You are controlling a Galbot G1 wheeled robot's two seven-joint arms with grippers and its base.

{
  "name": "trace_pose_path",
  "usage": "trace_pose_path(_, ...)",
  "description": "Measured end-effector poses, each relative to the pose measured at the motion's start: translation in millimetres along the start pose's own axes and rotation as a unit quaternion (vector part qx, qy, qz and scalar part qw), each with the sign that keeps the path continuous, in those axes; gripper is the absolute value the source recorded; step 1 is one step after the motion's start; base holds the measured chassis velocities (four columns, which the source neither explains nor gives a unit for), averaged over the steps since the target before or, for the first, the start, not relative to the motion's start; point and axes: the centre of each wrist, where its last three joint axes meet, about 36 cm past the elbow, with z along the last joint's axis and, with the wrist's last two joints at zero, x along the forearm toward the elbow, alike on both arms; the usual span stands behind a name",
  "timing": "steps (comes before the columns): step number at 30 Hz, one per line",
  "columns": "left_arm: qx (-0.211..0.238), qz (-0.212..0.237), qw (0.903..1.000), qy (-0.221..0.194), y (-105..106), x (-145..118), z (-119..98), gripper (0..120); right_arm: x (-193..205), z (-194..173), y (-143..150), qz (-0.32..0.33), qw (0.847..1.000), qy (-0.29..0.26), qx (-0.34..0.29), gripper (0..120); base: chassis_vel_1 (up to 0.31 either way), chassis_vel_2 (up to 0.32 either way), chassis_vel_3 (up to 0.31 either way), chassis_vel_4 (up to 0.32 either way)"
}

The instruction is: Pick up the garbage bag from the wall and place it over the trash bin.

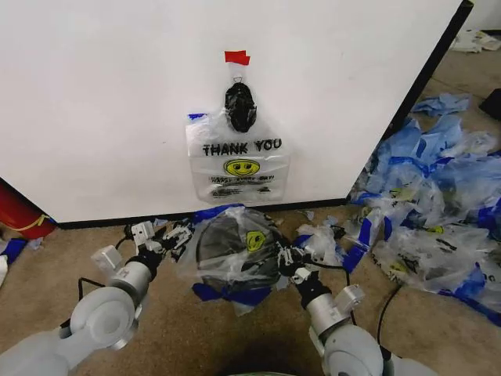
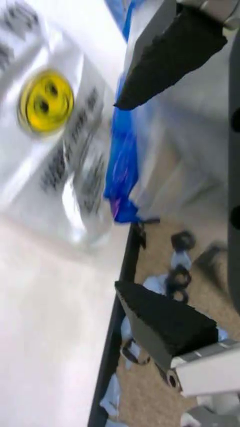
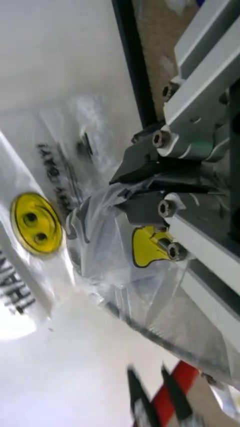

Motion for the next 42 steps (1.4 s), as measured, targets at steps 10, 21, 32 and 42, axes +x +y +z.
trace_pose_path(10, 0.080, -0.025, 0.9900, 0.113, -55.9, 47.9, 3.1, 95, -18.6, -10.4, -13.7, 0.013, 0.999, -0.033, 0.008, 0, 0.000, 0.000, 0.000, 0.000)
trace_pose_path(21, 0.146, -0.049, 0.9656, 0.209, -71.7, 58.8, 2.6, 94, -29.5, -22.0, -21.5, 0.020, 0.998, -0.053, 0.006, 0, 0.000, 0.000, 0.000, 0.000)
trace_pose_path(32, 0.151, -0.040, 0.9684, 0.194, -71.9, 52.9, -0.8, 93, -29.0, -10.4, -24.0, 0.016, 0.999, -0.047, 0.019, 0, 0.000, 0.000, 0.000, 0.000)
trace_pose_path(42, 0.166, -0.031, 0.9671, 0.190, -76.0, 53.5, 0.5, 93, -33.3, -6.4, -20.9, 0.011, 0.999, -0.047, 0.022, 0, 0.000, 0.000, 0.000, 0.000)
